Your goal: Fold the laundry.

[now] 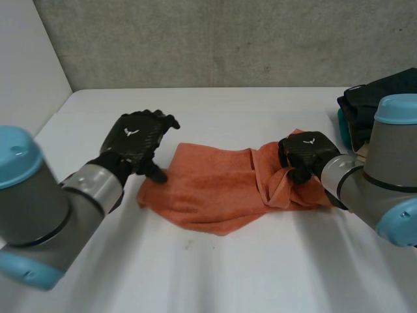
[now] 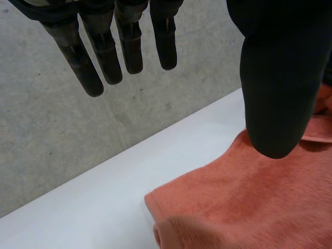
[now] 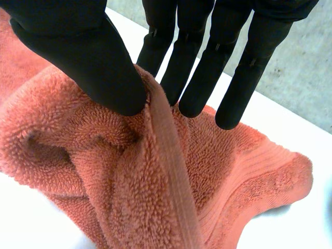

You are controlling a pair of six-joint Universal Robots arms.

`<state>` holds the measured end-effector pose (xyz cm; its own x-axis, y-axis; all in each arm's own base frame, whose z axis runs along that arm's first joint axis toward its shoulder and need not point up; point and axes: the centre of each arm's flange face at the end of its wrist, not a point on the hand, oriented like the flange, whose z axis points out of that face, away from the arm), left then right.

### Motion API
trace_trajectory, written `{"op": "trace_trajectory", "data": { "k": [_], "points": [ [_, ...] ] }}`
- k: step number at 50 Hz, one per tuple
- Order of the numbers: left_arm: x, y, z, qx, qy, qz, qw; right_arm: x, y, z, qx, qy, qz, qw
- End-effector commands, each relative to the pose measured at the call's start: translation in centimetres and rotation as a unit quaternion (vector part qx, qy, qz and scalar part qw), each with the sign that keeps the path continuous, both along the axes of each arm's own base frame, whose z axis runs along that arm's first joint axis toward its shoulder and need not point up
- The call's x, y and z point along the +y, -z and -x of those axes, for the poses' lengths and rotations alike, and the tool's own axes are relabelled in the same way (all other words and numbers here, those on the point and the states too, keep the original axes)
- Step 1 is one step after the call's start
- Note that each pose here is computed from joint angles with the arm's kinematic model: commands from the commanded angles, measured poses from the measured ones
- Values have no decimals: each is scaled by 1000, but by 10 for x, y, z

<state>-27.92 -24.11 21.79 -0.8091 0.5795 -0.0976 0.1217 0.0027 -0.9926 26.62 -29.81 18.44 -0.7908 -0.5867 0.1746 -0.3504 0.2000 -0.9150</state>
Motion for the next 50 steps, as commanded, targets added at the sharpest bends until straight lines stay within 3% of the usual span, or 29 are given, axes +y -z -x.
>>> {"op": "trace_trajectory", "data": {
  "k": [1, 5, 10, 16, 24, 27, 30, 33, 36, 40, 43, 46, 50],
  "points": [
    [-38, 15, 42, 12, 28, 16, 999, 20, -59, -1, -19, -17, 83, 996],
    [-53, 26, 76, 20, 53, 27, 998, 44, -108, -15, -53, -48, 144, 987],
    [-68, 56, 97, 2, 64, -3, 998, 84, -175, -19, -103, -79, 226, 965],
    [-62, 92, 121, -19, 90, -45, 995, 100, -190, -21, -129, -90, 228, 961],
    [-58, 99, 126, -19, 87, -49, 995, 95, -190, -15, -126, -75, 232, 962],
    [-62, 92, 121, -22, 66, -45, 997, 81, -183, -9, -113, -58, 227, 966],
    [-72, 53, 105, -13, 29, -16, 999, 47, -157, 7, -67, -21, 200, 977],
    [-82, 27, 73, -13, -3, -3, 1000, 18, -118, 18, 0, -3, 151, 988],
    [-85, 9, 53, -28, -5, 17, 999, 3, -95, 23, 48, 0, 127, 991],
    [-89, -6, 53, -57, 22, 71, 996, -22, -76, 15, 92, 3, 138, 986],
    [-111, -29, 51, -61, 9, 153, 986, -44, -80, 13, 79, 40, 170, 982],
    [-128, -56, 53, -41, -10, 232, 972, -68, -111, 1, 7, 86, 260, 962],
    [-140, -99, 57, 19, -39, 340, 939, -82, -159, -8, -96, 104, 384, 912]
  ]
}}
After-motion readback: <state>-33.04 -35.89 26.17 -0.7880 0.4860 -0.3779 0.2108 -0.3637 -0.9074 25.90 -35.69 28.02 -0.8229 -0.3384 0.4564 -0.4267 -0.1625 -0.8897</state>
